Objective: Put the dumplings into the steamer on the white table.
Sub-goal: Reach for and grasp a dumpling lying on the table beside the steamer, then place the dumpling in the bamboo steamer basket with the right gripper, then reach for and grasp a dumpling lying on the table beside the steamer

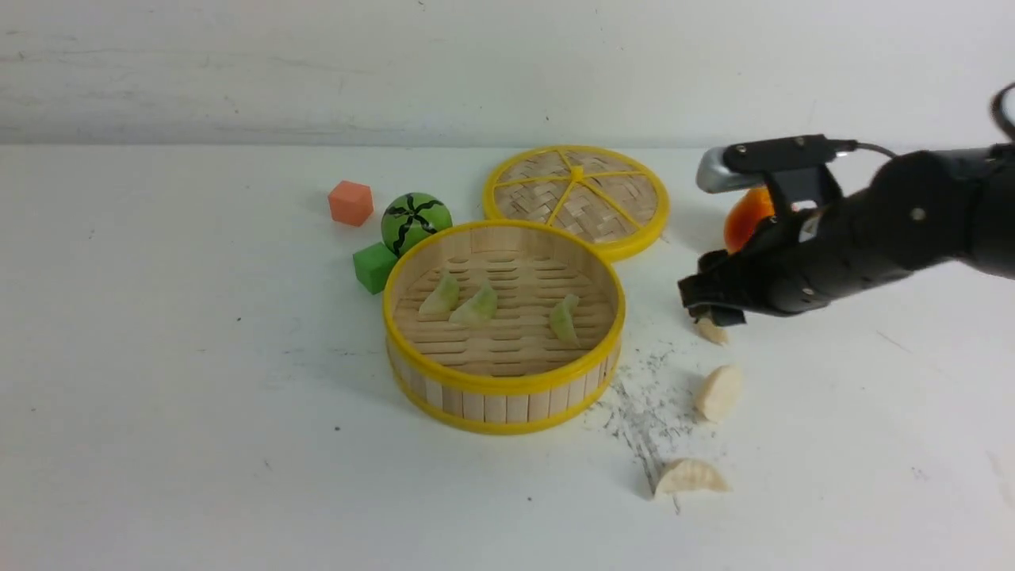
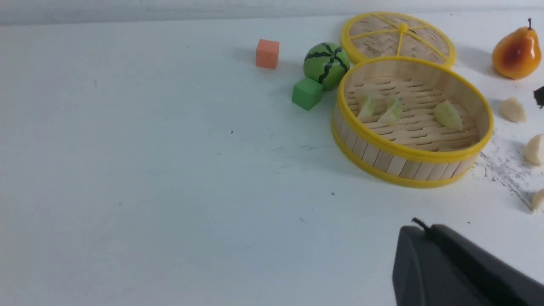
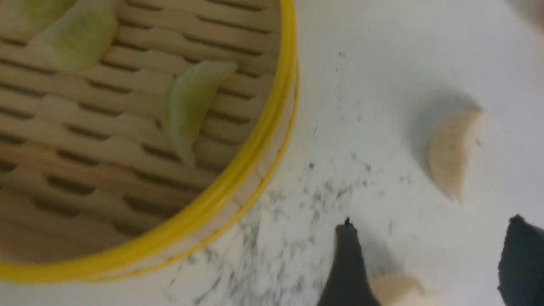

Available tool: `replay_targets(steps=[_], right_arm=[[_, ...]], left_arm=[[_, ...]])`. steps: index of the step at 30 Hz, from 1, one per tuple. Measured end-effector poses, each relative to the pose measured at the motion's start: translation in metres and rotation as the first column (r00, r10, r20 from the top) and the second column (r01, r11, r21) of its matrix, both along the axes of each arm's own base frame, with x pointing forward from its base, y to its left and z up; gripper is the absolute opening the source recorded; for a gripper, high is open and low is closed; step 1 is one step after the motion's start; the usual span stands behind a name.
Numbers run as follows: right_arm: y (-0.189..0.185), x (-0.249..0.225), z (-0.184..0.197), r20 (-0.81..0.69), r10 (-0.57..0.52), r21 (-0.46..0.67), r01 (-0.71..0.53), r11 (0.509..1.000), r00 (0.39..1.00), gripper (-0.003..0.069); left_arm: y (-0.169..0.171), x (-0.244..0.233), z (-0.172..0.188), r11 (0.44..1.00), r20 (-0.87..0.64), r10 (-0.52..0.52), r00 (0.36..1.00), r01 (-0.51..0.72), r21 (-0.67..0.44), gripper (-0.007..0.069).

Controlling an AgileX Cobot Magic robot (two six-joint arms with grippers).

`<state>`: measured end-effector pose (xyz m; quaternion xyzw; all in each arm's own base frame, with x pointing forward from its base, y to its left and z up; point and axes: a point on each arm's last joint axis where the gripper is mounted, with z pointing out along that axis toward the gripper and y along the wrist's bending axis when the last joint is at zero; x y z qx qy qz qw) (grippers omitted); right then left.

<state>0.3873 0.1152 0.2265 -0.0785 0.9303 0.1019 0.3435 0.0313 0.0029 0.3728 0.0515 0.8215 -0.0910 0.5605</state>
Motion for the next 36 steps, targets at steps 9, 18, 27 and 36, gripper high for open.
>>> replay_targets(steps=[9, 18, 27, 36], right_arm=[[-0.007, 0.042, -0.05, -0.034, -0.029, -0.044, 0.028, 0.999, 0.999, 0.0379], [-0.011, 0.051, -0.071, -0.013, -0.012, -0.094, 0.01, 0.995, 1.0, 0.0141], [-0.011, 0.042, -0.022, 0.085, 0.039, -0.13, -0.027, 0.991, 0.996, 0.0142], [0.112, -0.02, 0.023, 0.175, 0.309, -0.039, -0.307, 0.951, 0.935, 0.0142]], left_arm=[[0.008, -0.01, -0.045, 0.997, -0.114, 0.037, 0.993, -0.03, 0.064, -0.0013], [0.016, 0.006, -0.084, 0.947, -0.238, 0.156, 0.959, -0.076, 0.311, -0.0013], [0.016, 0.007, -0.113, 0.936, -0.295, 0.176, 0.939, -0.066, 0.346, -0.0013], [0.021, -0.006, -0.136, 0.958, -0.076, 0.129, 0.989, -0.105, 0.267, -0.0013]])
